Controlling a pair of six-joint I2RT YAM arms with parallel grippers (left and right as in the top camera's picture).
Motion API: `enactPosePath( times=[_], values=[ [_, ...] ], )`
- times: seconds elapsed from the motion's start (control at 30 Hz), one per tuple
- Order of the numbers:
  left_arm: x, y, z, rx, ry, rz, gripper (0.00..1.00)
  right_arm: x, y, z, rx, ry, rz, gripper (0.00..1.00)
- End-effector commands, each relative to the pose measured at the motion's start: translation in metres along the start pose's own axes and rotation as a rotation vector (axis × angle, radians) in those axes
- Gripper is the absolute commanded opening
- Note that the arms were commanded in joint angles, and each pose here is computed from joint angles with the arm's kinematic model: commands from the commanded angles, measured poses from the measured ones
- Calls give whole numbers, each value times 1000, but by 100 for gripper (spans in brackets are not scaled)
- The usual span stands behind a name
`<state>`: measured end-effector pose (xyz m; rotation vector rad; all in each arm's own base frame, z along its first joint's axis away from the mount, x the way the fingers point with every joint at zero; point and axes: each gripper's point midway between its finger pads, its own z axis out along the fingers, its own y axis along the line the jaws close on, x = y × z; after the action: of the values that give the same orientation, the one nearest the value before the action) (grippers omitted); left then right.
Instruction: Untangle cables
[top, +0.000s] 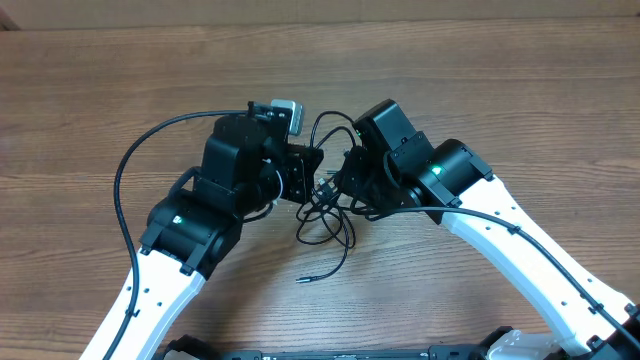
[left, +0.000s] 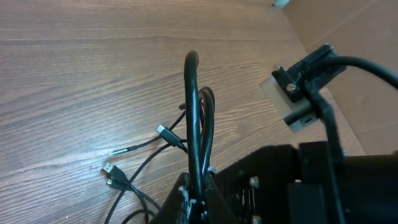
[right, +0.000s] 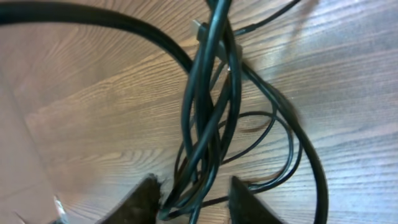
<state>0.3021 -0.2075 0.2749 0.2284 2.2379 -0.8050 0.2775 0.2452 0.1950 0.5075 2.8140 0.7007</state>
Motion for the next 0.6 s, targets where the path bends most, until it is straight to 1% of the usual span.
enactPosePath(
  times=[0.0, 0.07, 0.13, 0.17, 0.2, 0.3, 0.43, 0.57],
  values=[
    [-28, -20, -22, 36, -86, 44, 4, -2, 5, -5, -17, -11, -8, 39],
    [-32, -23, -27, 39, -94, 49, 4, -2, 5, -5, -17, -11, -8, 39],
    [-35, -25, -30, 40, -98, 55, 4, -2, 6, -5, -17, -11, -8, 20],
    [-36, -26, -32, 40, -98, 56, 4, -2, 6, -5, -17, -11, -8, 6],
    [-37, -27, -33, 39, -98, 56, 4, -2, 5, -5, -17, -11, -8, 4],
    [-35, -22, -34, 12, -93, 64, 4, -3, 5, -5, -16, -17, -8, 4],
    [-27, 0, -34, -103, -67, 45, 4, -10, 7, -5, -17, -54, -11, 4],
    [-18, 18, -36, -198, -39, 32, 4, -21, 30, -10, -115, -99, -37, 4]
  ],
)
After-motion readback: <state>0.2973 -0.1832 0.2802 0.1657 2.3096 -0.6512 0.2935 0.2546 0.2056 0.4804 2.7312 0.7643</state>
